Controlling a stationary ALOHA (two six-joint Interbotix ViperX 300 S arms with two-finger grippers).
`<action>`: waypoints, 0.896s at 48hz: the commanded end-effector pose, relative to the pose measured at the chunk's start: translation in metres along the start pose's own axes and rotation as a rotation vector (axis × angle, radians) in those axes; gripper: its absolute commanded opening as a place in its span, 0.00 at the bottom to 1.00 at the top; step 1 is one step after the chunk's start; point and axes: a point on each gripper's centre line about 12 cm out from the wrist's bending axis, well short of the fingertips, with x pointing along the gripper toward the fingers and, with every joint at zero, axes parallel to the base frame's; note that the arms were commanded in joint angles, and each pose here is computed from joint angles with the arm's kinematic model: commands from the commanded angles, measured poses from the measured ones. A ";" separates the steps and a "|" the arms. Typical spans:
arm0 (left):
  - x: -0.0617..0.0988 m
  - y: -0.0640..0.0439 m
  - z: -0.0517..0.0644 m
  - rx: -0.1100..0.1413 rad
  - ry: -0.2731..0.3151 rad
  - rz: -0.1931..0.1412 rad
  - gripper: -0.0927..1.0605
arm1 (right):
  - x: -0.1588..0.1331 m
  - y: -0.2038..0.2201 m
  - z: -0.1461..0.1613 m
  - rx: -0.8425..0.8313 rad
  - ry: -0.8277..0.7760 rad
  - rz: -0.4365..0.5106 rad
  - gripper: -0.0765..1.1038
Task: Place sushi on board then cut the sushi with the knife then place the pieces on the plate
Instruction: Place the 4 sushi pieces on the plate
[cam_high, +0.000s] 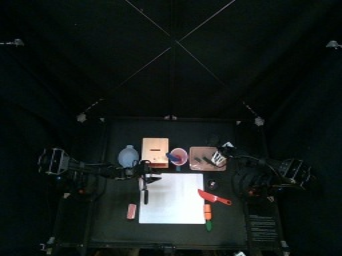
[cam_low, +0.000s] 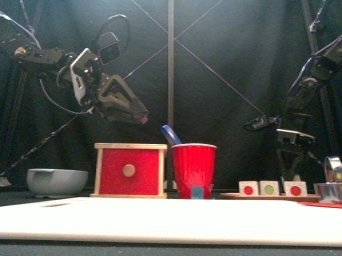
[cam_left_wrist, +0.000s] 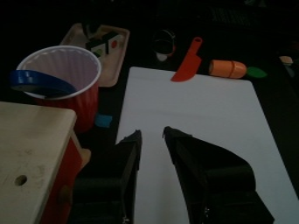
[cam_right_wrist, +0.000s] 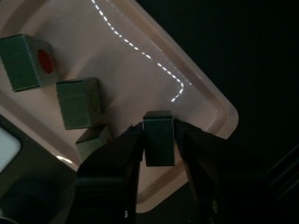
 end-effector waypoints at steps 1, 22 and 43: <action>0.002 -0.002 0.011 0.008 -0.032 -0.007 0.69 | -0.003 -0.003 0.008 -0.001 -0.029 -0.004 0.74; 0.001 -0.002 0.009 0.002 -0.029 -0.007 0.69 | -0.032 0.026 0.030 -0.094 -0.167 0.060 0.76; 0.000 -0.002 0.007 0.003 -0.023 -0.007 0.69 | -0.067 0.079 0.062 -0.242 -0.410 0.201 0.76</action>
